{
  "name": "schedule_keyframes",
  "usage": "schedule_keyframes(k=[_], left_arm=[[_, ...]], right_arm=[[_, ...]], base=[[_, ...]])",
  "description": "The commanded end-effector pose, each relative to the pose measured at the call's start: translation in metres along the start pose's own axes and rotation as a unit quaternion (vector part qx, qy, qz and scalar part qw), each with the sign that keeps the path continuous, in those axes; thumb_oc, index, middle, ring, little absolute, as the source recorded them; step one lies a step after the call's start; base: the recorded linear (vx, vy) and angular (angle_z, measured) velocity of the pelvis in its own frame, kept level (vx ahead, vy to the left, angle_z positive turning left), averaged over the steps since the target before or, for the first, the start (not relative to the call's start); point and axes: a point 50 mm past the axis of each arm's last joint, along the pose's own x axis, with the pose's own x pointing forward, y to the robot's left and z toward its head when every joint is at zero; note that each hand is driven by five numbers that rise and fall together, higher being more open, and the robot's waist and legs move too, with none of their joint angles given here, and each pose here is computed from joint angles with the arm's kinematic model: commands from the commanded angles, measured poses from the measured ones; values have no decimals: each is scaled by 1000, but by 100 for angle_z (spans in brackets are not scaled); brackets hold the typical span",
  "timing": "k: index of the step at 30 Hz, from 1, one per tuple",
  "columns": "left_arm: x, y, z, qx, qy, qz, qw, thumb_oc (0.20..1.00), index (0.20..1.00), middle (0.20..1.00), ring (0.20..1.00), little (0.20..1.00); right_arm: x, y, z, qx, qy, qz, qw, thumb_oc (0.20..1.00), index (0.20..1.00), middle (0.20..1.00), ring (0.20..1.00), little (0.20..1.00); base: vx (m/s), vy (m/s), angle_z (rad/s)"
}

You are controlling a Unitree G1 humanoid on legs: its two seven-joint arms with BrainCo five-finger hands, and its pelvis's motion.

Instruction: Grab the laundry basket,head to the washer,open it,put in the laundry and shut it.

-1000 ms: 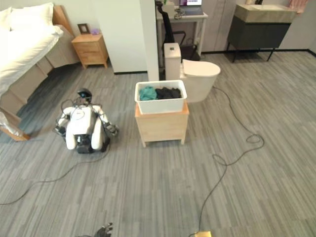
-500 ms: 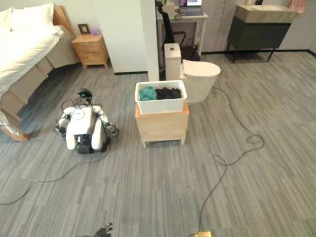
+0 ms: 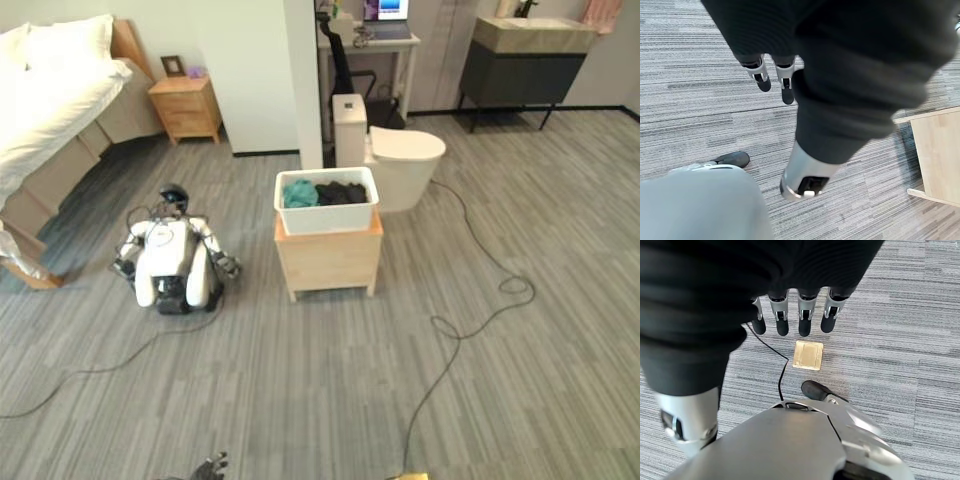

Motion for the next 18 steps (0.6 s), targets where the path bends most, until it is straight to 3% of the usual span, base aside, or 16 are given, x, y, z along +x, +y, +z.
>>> schedule_keyframes(k=[1, 18], left_arm=[[3, 6, 10, 3, -10, 9, 1000, 1000, 1000, 1000, 1000, 1000], [4, 16, 20, -4, -27, 18, 999, 1000, 1000, 1000, 1000, 1000]], right_arm=[[-1, 3, -11, -20, 35, 5, 999, 1000, 1000, 1000, 1000, 1000], [0, -8, -6, 0, 27, -5, 1000, 1000, 1000, 1000, 1000, 1000]], base=[[0, 0, 0], [5, -49, 0]])
